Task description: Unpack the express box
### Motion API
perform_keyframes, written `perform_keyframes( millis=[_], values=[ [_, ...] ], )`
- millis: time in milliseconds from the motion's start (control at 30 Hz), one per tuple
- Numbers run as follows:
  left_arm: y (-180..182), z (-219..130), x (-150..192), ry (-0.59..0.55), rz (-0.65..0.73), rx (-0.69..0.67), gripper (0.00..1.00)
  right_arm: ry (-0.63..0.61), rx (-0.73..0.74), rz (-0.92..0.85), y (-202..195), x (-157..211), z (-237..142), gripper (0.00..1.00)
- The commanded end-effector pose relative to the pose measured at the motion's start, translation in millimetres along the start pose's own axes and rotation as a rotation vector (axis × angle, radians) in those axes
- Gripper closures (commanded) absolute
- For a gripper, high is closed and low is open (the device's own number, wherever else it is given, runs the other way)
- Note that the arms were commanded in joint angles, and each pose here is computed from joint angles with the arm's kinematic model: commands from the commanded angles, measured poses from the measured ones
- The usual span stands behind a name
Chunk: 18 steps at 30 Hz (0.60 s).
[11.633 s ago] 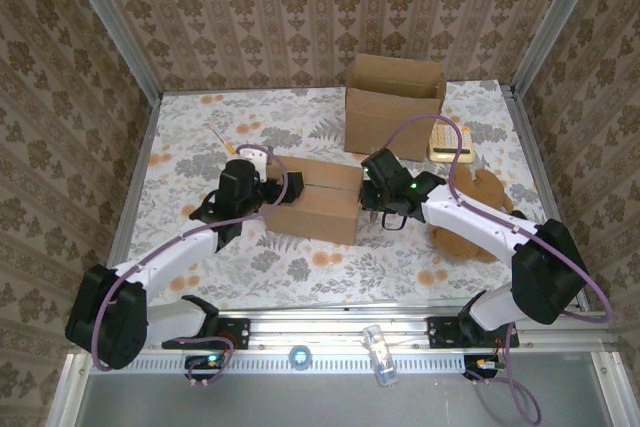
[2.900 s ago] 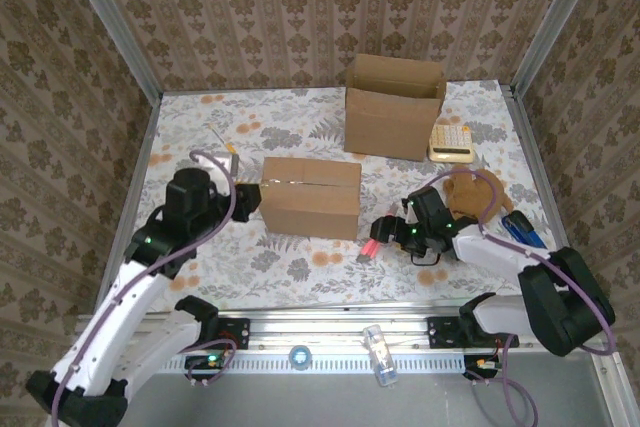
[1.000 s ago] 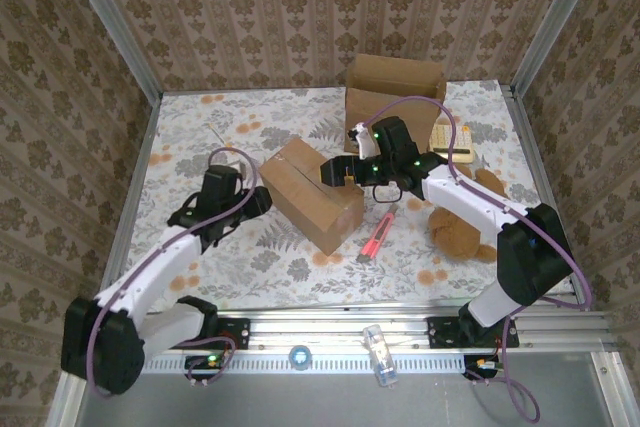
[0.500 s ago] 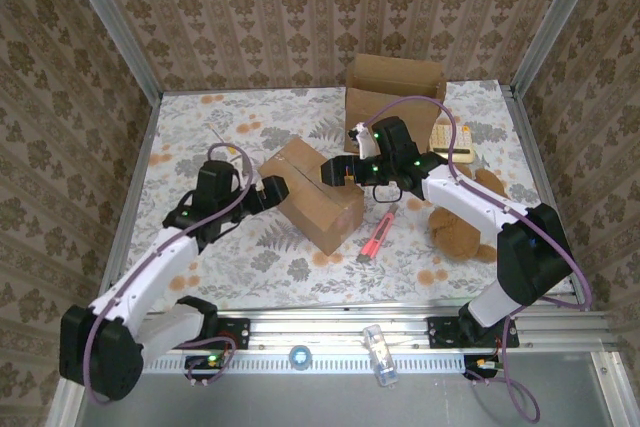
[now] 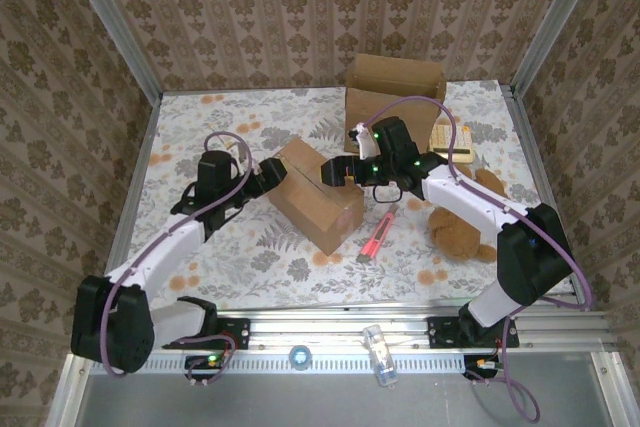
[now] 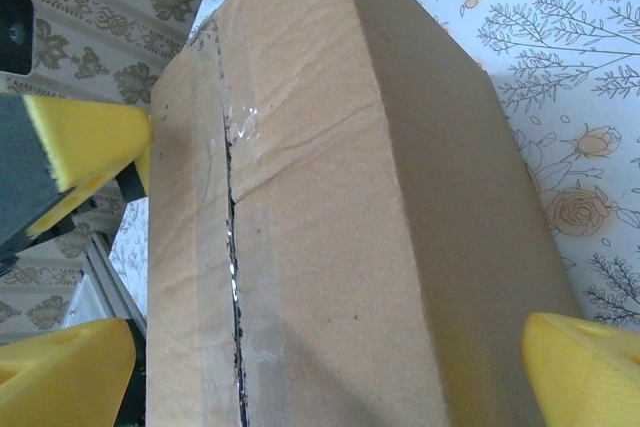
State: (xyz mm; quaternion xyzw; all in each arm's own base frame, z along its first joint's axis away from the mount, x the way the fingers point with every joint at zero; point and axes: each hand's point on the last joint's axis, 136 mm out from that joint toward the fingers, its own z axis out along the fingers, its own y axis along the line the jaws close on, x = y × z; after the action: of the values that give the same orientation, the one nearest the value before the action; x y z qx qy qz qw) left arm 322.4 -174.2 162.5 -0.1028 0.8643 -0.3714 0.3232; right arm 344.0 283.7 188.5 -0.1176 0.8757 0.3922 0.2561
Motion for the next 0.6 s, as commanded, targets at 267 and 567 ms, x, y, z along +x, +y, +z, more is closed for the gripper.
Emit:
perform_keyframes(
  millis=[267, 567],
  values=[
    [15, 20, 16, 0.042, -0.051, 0.028, 0.07, 0.018, 0.064, -0.054, 1, 2, -6, 0.0],
    [31, 23, 26, 0.058, -0.058, -0.013, 0.13, 0.103, 0.339, -0.243, -7, 3, -21, 0.0]
  ],
)
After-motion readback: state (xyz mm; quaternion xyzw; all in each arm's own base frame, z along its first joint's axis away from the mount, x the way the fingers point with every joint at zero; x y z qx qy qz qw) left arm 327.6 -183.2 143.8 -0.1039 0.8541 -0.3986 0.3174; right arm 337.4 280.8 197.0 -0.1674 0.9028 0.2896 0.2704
